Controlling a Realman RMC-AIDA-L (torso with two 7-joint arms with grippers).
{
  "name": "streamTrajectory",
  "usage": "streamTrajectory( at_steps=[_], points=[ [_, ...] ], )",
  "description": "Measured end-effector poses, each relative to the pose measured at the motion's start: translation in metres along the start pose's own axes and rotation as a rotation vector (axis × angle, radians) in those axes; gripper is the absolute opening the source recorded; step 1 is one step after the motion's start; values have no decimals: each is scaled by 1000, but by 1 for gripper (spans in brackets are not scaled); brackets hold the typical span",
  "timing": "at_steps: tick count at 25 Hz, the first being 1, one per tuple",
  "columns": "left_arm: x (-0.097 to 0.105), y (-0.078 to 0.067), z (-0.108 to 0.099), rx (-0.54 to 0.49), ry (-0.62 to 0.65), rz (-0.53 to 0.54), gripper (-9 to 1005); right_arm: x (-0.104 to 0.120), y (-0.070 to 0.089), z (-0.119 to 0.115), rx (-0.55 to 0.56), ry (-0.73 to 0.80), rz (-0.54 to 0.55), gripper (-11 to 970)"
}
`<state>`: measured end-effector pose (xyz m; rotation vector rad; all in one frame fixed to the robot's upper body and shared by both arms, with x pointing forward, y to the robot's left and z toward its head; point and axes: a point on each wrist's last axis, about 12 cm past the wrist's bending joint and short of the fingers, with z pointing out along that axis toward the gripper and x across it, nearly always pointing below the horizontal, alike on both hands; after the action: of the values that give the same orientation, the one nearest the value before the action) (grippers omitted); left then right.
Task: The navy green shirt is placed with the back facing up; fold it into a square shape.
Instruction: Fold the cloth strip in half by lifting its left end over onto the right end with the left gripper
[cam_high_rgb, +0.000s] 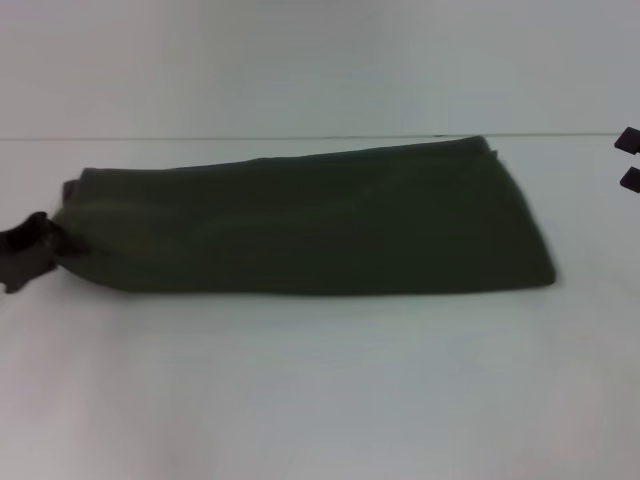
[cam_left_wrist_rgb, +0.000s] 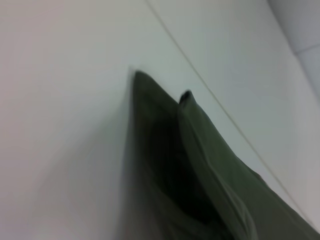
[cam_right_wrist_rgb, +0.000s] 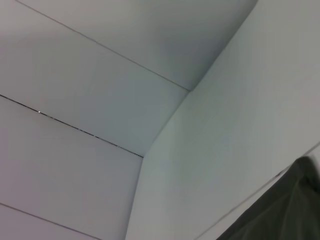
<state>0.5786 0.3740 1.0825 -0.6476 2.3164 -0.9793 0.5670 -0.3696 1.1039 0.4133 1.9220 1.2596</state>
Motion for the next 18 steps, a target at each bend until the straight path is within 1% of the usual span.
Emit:
streamTrajectory(
  at_steps=[4,7,11,15,18],
  points=[
    [-24,-5,-5,-106,-50,79,25,0,-1,0,4,1,1,792],
    [-36,-7,-8,-158,-77,117,25,0,0,1,3,3,-1,792],
    [-43,-6,-11,-207,-104,139,25,-1,1,2,1,4,-1,792],
    [-45,-6,-14,-211,-117,148,24,0,1,3,1,9,-2,792],
    [-44,-16,-13,-169,-92,172,24,0,2,3,0,12,-3,792]
  ],
)
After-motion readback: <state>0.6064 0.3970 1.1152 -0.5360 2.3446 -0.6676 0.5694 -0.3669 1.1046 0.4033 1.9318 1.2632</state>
